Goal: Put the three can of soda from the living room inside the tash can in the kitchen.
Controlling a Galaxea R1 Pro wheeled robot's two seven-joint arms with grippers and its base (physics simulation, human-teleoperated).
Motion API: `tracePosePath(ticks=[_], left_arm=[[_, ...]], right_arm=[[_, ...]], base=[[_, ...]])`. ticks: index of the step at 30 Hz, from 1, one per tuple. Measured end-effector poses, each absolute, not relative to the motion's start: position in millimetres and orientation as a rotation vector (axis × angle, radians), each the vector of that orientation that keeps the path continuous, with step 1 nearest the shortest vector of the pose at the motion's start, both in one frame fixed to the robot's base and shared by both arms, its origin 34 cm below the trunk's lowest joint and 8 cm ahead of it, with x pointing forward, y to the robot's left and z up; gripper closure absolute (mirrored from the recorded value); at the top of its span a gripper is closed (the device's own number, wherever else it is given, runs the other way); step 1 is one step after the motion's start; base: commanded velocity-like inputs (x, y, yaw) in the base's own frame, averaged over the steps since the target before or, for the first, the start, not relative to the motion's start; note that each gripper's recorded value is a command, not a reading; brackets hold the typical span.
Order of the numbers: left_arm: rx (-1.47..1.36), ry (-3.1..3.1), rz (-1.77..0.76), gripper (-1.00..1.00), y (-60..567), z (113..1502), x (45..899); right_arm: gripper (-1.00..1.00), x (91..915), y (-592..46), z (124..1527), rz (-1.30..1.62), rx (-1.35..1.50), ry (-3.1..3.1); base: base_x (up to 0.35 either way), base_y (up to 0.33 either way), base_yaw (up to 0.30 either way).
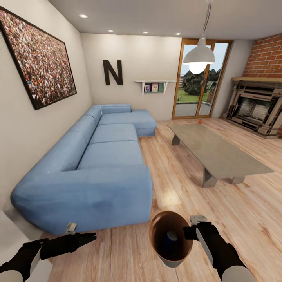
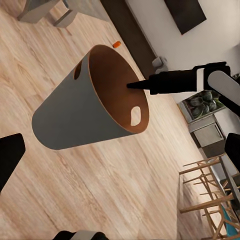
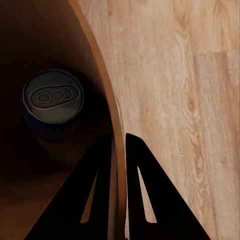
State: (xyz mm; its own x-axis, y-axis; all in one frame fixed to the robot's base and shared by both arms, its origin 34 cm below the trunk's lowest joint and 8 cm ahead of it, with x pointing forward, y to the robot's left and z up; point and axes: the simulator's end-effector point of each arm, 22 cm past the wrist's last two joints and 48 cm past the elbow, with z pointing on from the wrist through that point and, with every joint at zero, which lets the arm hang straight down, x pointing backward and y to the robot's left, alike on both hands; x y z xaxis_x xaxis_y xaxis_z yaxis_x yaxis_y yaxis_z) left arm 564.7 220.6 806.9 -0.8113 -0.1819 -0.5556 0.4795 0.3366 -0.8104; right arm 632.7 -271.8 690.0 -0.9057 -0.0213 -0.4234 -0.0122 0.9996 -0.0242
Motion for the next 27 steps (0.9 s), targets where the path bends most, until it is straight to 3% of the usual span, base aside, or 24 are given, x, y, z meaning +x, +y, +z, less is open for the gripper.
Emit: tracePosePath(ticks=[27], left_arm=[[0.29,2.002,-1.495,-1.0,220.6,825.8,567.8]], right_arm=[[1.0,657.7,-276.9,778.7,-0.036,-0.007,2.649]], base=[[0.0,0.0,0.0]])
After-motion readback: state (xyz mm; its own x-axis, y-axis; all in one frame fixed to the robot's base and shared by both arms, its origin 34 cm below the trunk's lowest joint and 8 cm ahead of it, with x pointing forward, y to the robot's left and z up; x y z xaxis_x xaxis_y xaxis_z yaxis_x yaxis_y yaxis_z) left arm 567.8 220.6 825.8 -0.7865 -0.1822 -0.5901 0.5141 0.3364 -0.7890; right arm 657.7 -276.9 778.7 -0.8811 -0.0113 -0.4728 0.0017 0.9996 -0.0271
